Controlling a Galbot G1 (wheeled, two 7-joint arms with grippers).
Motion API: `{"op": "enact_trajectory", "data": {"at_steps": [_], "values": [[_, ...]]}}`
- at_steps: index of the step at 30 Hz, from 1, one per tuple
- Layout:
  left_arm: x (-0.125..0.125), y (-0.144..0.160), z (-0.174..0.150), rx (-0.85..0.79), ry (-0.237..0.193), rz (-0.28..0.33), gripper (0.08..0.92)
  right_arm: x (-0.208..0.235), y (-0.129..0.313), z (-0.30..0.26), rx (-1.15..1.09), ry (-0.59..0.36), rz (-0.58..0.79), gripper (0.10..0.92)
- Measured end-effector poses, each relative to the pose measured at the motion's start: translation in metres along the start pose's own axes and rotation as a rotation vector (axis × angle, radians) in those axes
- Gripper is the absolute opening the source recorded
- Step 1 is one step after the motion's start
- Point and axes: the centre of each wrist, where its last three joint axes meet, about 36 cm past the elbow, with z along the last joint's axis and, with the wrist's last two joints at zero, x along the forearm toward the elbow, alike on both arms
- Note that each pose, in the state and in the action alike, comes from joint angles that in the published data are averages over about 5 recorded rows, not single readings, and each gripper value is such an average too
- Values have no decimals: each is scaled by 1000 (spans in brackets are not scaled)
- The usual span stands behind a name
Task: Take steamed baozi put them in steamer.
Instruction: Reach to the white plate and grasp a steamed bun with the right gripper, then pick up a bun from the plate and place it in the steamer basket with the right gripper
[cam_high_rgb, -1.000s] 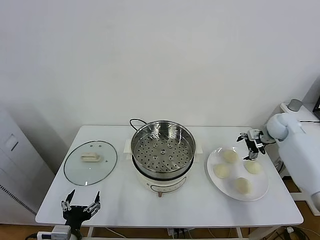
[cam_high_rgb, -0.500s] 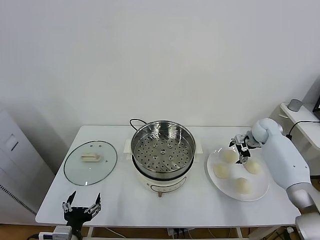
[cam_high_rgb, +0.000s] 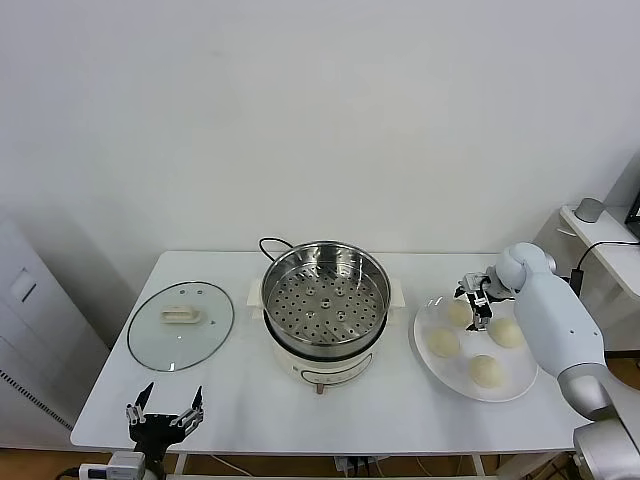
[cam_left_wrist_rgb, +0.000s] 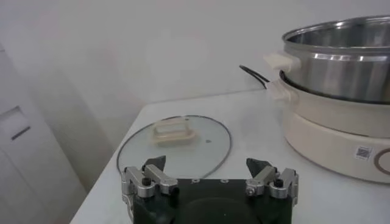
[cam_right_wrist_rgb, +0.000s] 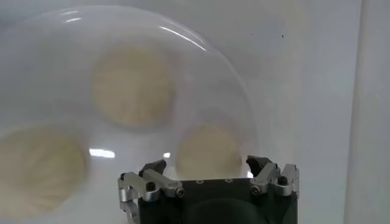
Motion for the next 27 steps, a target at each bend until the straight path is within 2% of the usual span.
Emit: {"op": "enact_trajectory", "data": {"at_steps": [6, 14, 21, 27], "values": [[0, 0, 1, 0, 3, 0, 823, 0, 0, 1, -3, 5, 0, 783], [-1, -1, 1, 0, 3, 2, 823, 0, 1, 3, -1, 5, -6, 612], [-1, -2, 1, -1, 3, 4, 823, 13, -4, 7, -5, 1, -3, 548], [-2, -5, -2, 1, -5, 3, 823, 47, -24, 3, 2, -18, 20, 518]]}}
